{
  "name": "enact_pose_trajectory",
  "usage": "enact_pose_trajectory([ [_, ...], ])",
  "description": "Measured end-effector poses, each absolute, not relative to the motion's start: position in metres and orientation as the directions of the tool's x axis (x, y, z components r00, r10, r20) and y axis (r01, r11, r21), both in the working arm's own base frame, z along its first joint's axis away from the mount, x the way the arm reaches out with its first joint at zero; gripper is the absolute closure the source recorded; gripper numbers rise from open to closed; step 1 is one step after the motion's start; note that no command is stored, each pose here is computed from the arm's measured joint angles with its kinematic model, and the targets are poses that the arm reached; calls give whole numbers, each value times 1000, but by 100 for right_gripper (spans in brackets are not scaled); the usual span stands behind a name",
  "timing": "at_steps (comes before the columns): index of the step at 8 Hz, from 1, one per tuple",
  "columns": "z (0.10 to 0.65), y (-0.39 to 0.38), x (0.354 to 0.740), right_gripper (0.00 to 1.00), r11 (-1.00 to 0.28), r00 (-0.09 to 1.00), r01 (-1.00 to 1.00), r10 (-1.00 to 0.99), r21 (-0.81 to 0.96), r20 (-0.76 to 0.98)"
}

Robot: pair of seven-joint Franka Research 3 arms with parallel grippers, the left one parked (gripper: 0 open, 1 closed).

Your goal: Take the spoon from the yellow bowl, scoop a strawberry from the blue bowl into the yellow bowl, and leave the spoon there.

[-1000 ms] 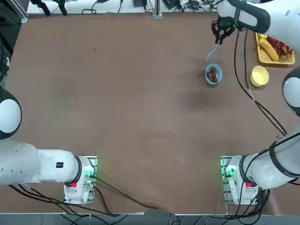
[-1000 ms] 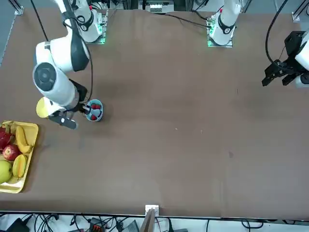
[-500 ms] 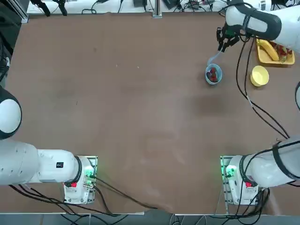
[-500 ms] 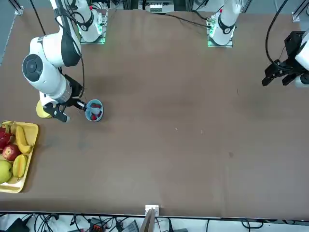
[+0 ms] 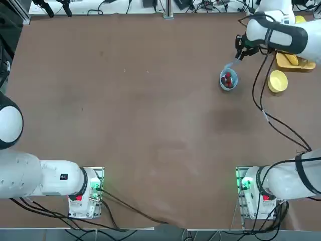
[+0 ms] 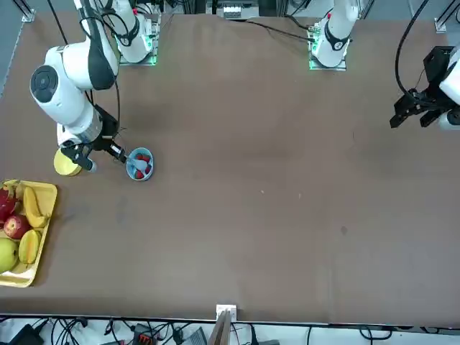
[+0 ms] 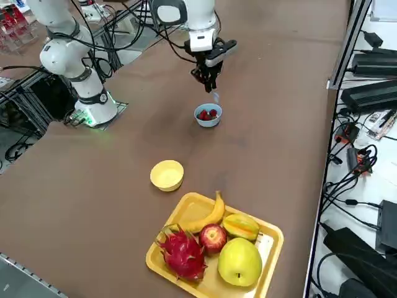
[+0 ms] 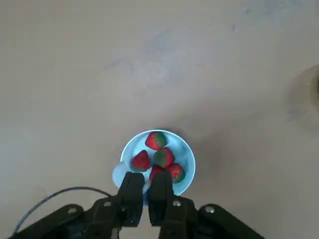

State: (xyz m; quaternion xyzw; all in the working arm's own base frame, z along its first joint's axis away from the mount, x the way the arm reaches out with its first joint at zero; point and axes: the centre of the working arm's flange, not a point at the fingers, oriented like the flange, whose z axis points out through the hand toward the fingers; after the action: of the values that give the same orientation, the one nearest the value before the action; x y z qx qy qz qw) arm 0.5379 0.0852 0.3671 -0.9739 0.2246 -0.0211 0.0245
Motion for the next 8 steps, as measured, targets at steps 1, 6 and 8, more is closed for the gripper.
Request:
enact_pose_trajectory([
  [1,361,84,533,90,-897,897,-437,-440,-66,45],
  [6,345,83,523,90,-896,896,-438,-442,-68,49],
  [8,343,82,521,90,-896,896,-439,-442,-68,49],
])
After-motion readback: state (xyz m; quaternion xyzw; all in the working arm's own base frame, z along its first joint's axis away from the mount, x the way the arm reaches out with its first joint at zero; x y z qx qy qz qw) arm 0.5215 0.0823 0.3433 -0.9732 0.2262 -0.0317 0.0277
